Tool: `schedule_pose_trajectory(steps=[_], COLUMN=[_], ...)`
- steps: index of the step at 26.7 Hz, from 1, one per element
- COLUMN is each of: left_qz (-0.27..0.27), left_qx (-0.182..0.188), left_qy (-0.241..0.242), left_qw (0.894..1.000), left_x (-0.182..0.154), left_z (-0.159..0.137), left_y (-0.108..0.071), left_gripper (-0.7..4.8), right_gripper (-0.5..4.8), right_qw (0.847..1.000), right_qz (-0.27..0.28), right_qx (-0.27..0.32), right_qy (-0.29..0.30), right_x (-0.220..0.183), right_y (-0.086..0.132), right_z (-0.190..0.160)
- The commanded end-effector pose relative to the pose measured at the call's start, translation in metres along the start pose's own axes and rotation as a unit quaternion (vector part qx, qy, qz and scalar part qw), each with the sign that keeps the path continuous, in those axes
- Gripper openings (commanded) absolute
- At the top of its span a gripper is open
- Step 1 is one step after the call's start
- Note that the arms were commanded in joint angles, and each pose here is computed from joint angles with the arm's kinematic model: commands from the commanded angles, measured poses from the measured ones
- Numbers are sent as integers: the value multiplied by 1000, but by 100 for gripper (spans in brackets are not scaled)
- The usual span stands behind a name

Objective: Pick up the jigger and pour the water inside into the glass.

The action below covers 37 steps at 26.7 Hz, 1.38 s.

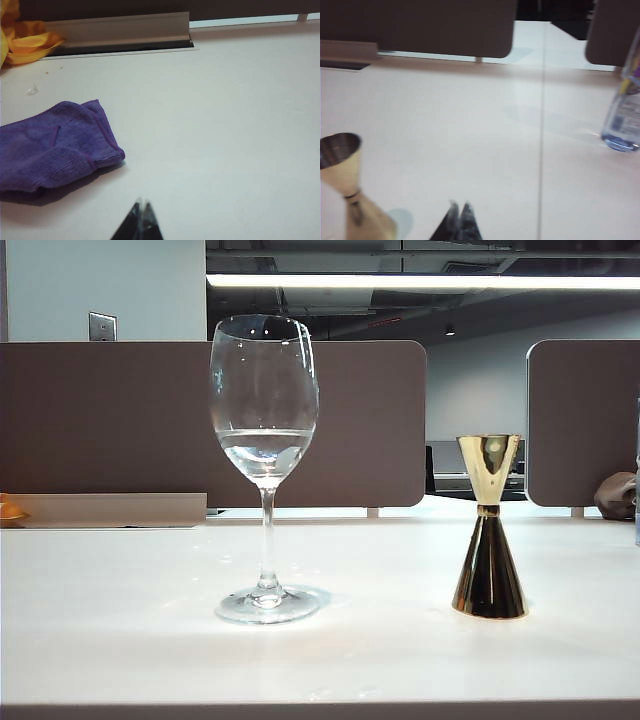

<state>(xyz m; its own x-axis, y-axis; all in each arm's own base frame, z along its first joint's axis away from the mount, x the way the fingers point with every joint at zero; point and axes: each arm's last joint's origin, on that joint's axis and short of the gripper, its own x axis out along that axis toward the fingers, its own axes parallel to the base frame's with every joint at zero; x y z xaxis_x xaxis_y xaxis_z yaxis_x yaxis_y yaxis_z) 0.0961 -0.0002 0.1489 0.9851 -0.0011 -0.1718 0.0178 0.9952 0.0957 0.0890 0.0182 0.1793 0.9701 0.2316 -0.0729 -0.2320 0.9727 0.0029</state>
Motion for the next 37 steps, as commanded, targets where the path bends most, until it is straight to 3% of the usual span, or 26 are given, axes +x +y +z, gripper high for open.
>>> schedule_pose_trajectory(steps=[1,13,19,37], left_qz=[0,0,0,0], left_qx=[0,0,0,0], left_qy=[-6,-6,-6,-6], left_qw=[1000,1000,1000,1000], left_x=[0,0,0,0], left_z=[1,1,1,1], left_y=[0,0,0,0], left_gripper=[-5,-5,-5,-5], right_gripper=[13,13,13,13], right_qw=[999,994,995,995], right_qz=[-38,-109,-100,-98], right_qx=[1,5,10,10], right_qy=[-21,-9,21,21], right_x=[3,5,5,5], right_y=[-7,-21,-20,-21], right_z=[-5,-21,-27,-27])
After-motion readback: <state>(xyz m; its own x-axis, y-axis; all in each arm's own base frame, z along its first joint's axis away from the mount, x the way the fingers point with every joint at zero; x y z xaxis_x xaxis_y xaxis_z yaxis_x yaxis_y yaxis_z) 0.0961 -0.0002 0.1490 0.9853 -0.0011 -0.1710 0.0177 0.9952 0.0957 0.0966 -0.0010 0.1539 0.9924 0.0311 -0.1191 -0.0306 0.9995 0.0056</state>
